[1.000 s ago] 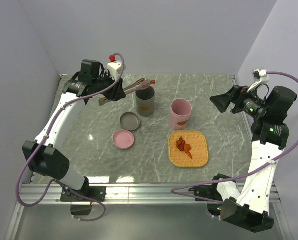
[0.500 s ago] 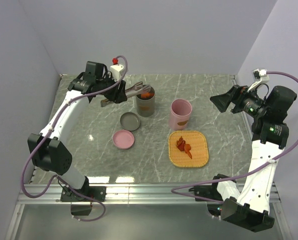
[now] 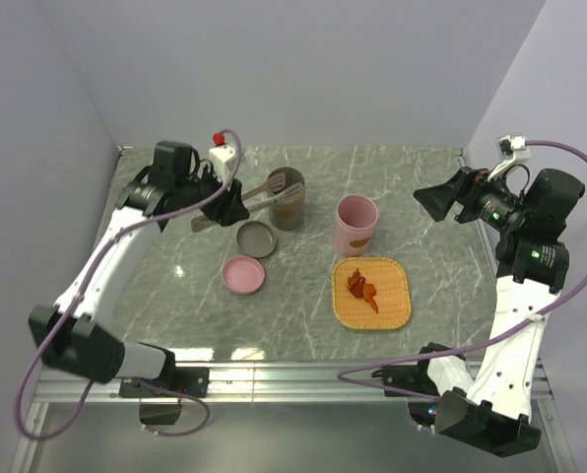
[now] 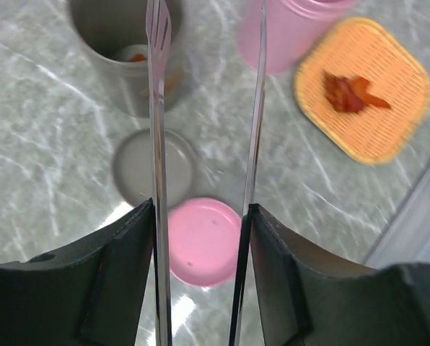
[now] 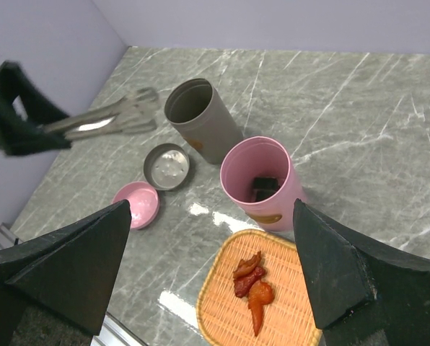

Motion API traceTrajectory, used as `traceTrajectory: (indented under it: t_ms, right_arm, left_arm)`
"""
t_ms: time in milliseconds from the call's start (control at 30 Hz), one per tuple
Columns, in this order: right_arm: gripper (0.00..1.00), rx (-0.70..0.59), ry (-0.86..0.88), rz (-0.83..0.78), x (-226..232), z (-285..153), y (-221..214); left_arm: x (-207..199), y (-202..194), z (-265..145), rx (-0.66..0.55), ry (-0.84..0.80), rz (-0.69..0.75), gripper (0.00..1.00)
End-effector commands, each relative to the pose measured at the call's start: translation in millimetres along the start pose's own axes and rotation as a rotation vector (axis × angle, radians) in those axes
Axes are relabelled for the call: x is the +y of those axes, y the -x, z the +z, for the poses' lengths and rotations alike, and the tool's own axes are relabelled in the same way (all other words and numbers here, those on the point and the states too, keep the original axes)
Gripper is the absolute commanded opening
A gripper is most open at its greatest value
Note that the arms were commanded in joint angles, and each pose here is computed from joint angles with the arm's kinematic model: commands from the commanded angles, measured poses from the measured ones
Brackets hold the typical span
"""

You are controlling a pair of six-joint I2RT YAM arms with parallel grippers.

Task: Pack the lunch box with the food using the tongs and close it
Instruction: Place the food into the lunch box, then pick up the food using the clamp

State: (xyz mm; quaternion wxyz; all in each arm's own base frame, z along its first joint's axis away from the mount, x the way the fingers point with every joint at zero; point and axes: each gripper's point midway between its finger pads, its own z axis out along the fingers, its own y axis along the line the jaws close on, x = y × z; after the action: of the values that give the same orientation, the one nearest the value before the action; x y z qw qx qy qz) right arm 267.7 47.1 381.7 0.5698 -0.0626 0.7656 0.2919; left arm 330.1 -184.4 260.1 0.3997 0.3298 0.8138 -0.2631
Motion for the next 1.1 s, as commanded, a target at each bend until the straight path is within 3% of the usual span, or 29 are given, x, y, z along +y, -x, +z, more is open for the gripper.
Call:
traceTrajectory:
  t_ms: [0, 233, 367, 700, 1067]
  right_arm:
    - [1.00, -0.041, 0.017, -0.033, 8, -4, 16]
    - [1.00, -0.039, 0.017, -0.020, 6, -2, 16]
    - [1.00, -0.044, 0.002, -0.030, 4, -3, 17]
    - [1.00, -0.046, -0.027, -0.044, 2, -6, 15]
    - [1.00, -0.041, -0.022, -0.039, 1, -4, 13]
  left_arm:
    - [-41, 1, -21, -0.082, -0.079, 0.111, 0.59]
    - [-86, -62, 2, 0.040, -0.096, 0.251, 0.59]
    - [-111, -102, 26, 0.118, -0.110, 0.237, 0.56]
    - [-141, -113, 73, 0.144, -0.043, 0.280, 0.56]
    - [-154, -87, 89, 0.116, -0.030, 0.327, 0.55]
